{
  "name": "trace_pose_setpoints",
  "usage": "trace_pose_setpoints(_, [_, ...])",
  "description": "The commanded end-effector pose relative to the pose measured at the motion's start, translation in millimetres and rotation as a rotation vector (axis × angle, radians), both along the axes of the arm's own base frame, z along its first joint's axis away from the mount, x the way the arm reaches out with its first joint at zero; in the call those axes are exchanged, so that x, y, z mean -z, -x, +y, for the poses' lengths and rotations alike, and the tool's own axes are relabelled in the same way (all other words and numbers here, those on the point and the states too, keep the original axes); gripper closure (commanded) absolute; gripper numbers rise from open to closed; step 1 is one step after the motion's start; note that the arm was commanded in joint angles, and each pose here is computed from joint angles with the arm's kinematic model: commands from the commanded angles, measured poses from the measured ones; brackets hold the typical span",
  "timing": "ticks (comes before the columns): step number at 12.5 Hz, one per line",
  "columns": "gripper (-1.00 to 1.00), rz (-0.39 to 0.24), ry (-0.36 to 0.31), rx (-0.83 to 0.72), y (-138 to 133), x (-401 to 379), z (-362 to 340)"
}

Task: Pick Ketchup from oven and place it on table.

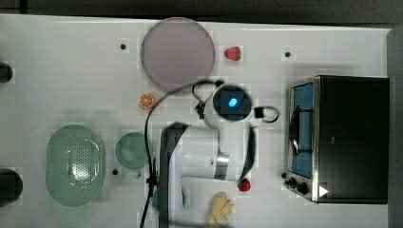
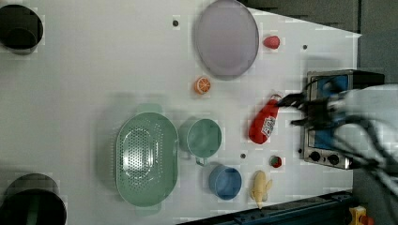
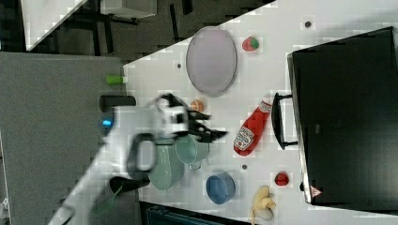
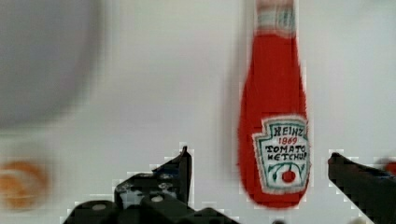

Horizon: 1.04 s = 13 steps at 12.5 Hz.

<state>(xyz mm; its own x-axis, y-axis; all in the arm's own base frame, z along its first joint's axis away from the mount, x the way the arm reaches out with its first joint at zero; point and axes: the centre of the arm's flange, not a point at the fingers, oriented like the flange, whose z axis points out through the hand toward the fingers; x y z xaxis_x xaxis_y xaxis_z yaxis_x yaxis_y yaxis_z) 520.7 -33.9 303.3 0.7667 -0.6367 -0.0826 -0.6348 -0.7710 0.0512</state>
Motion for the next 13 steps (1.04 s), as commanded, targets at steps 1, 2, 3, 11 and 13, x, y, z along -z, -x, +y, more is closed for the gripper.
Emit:
trace_pose_setpoints(1, [-1.0,-0.185,-0.029,0.146,-32,-166,-11])
trace_pose_setpoints(2, [-1.0,-0.185,-0.027,0.167,-33,-202,-14])
trace_pose_setpoints(3, [-1.0,-0.143,-0.011,0.168,-30,-228,-17])
trace_pose_setpoints(11, [-1.0,-0.111,0.034,0.198,-16,-339,-26])
trace_pose_setpoints(13, [-1.0,-0.109,0.034,0.197,-16,-338,-26])
